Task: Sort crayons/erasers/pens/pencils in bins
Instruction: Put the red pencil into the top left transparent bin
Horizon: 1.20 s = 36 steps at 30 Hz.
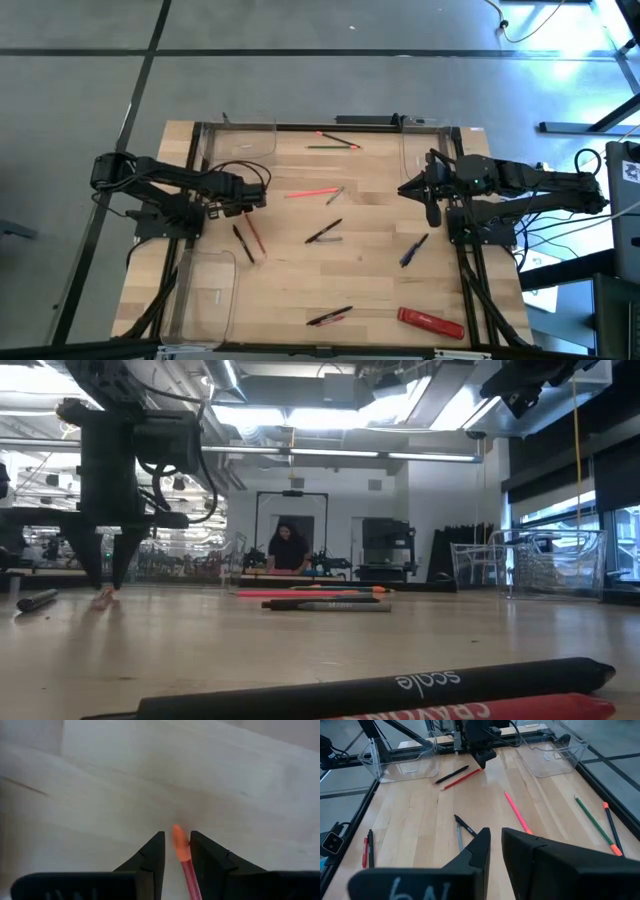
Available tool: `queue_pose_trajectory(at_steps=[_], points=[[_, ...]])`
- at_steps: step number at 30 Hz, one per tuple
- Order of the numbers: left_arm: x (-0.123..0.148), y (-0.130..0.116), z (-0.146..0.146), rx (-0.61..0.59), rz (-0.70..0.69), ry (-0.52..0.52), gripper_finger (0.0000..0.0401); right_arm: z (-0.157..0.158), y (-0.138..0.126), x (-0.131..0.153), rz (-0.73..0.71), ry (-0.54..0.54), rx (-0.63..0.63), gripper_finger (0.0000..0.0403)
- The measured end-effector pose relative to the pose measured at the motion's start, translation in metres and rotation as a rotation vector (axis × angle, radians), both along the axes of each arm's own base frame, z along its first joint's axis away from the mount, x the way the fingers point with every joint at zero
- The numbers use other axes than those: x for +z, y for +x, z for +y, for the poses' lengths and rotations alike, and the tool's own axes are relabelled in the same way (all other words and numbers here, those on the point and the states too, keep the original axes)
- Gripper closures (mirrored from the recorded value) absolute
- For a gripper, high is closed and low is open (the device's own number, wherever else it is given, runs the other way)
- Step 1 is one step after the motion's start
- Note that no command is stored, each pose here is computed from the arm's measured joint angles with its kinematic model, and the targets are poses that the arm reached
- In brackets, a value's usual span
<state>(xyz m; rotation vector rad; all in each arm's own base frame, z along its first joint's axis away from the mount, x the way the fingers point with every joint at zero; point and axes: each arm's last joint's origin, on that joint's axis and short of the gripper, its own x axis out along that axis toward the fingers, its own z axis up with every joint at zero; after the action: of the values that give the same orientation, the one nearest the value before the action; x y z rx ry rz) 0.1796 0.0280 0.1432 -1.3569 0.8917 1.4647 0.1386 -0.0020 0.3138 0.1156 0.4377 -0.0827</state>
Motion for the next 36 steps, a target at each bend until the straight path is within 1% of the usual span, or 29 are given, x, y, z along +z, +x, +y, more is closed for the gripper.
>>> queue_pose_trajectory(at_steps=[3,13,17,22,28,32,36], points=[[0.000,0.000,0.000,0.009,0.002,0.008,0.0318,0.000,0.000,0.000,0.000,0.000,0.000,0.0352],[-0.001,0.002,-0.001,0.036,-0.027,-0.019,0.0318,0.000,0.000,0.000,0.001,-0.004,0.002,0.0352],[-0.006,-0.003,-0.001,0.040,-0.008,-0.023,0.0318,0.000,0.000,0.000,0.001,-0.006,0.002,0.0352],[-0.011,-0.007,-0.002,0.038,-0.016,-0.035,0.0318,0.000,0.000,0.000,0.001,-0.006,0.003,0.0352],[-0.012,-0.007,-0.002,-0.066,0.002,-0.026,0.0318,0.000,0.000,0.000,0.001,-0.006,0.002,0.0352],[-0.012,-0.008,-0.002,-0.072,0.007,-0.026,0.0330,0.000,0.000,0.000,0.001,-0.016,0.007,0.0352],[-0.012,-0.009,-0.002,-0.072,0.020,-0.025,0.0361,0.000,0.000,0.000,0.002,-0.030,0.013,0.0352]])
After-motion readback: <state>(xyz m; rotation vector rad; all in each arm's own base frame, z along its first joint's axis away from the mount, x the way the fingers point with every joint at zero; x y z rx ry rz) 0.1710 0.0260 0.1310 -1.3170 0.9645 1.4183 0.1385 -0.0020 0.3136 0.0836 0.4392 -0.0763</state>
